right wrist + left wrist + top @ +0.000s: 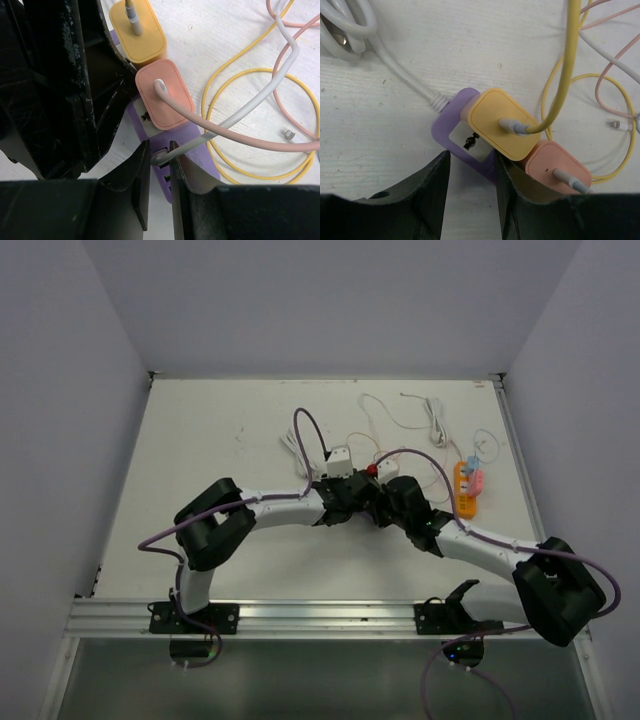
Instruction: Pull the plug off the socket
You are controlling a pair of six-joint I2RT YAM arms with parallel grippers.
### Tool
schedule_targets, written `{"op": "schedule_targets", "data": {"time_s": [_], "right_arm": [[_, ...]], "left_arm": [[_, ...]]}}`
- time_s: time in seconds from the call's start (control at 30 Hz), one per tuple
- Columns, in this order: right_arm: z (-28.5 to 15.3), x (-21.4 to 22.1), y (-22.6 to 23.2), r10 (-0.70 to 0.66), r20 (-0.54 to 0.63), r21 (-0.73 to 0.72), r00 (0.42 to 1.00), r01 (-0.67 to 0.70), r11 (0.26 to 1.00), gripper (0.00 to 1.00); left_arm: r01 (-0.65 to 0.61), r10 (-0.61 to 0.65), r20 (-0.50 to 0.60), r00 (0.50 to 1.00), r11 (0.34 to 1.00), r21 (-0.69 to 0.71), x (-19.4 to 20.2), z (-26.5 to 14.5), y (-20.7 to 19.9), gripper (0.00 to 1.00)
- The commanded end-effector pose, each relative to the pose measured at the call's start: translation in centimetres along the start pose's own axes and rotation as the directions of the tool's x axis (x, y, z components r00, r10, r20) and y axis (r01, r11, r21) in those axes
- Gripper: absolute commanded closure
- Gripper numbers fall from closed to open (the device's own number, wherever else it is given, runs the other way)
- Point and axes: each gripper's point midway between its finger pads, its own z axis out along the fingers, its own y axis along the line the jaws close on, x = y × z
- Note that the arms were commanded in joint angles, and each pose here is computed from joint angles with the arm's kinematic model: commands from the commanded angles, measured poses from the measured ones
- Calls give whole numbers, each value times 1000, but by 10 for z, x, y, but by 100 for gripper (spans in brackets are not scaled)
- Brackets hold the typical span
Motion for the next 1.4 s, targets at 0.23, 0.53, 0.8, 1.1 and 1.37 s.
{"op": "schedule_targets", "data": {"time_s": [0.23, 0.53, 0.8, 1.1, 1.37], "right_arm": [[-39, -114, 41, -11, 354, -144, 935, 66, 987, 100], [-49, -133, 37, -15, 377, -115, 926, 62, 991, 100], [-62, -104, -1, 3, 321, 56, 947, -22, 998, 100], [-75, -72, -39, 19, 216, 244, 976, -73, 967, 100], [-80, -27, -62, 119, 94, 377, 988, -146, 915, 100]], "left_arm": [[-260, 187, -284, 940, 935, -242, 86, 13, 99, 56], [-248, 176, -279, 944, 936, -250, 83, 12, 100, 55], [-217, 141, -288, 947, 943, -252, 80, 13, 110, 55], [-196, 118, -276, 954, 942, -274, 69, 11, 122, 55], [-212, 141, -262, 955, 940, -267, 61, 9, 120, 54]]}}
